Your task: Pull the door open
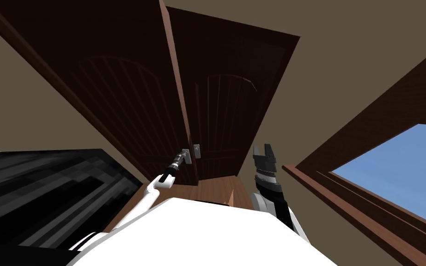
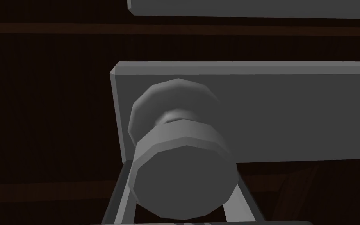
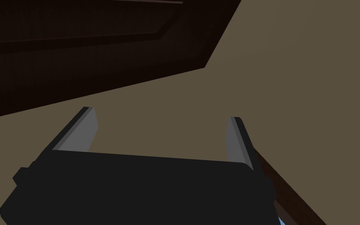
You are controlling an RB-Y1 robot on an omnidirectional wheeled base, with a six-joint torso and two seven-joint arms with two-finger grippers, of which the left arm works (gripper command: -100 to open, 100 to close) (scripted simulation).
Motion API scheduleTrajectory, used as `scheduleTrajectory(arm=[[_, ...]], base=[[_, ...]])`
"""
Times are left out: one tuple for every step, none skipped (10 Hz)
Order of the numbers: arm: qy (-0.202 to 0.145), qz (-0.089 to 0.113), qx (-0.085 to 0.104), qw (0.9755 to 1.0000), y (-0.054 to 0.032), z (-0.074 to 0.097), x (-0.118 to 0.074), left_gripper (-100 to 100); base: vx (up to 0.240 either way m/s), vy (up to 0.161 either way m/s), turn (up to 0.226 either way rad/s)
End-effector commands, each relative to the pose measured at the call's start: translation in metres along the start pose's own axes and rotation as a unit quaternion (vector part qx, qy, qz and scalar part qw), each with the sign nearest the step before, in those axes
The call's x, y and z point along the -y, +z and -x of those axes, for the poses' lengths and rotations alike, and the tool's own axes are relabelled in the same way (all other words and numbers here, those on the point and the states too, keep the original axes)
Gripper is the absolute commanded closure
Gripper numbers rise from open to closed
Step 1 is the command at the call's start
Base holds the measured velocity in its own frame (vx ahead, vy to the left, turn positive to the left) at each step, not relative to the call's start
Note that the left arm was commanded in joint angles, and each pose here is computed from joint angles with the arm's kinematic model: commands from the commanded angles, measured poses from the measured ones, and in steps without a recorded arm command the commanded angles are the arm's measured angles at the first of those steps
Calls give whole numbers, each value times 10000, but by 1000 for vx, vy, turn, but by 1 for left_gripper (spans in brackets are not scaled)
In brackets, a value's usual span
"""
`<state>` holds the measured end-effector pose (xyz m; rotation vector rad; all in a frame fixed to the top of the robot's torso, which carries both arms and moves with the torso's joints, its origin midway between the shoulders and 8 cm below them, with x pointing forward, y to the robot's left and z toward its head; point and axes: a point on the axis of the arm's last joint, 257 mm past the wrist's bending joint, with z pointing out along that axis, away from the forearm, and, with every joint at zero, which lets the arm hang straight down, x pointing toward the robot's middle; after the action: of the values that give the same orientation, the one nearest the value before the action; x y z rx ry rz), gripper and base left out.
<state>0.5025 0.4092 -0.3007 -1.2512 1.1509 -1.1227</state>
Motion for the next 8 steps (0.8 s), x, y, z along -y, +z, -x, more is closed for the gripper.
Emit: scheduleTrajectory(arm=[[28,66,26,10000,-59,67,-49,100],[38,76,-15,10000,-81,55,-55,100],[43,77,-80,9999,-98,19,-55,100],[19,40,-118,9999,-89,-28,-23,-100],[3,22,-168,9999,-96,-72,-9,-100],[-15,2,-222,9998,-103,-119,7,-100],[-34,-17,-275,9996,-111,-166,22,-100],[-50,-33,-321,9995,-118,-206,34,-100]], base=[[-157,122,20],[-219,96,23],[-197,85,-28],[-174,19,-30],[-181,-55,-11],[-189,-85,-10],[-159,-84,-18],[-183,-53,-13]])
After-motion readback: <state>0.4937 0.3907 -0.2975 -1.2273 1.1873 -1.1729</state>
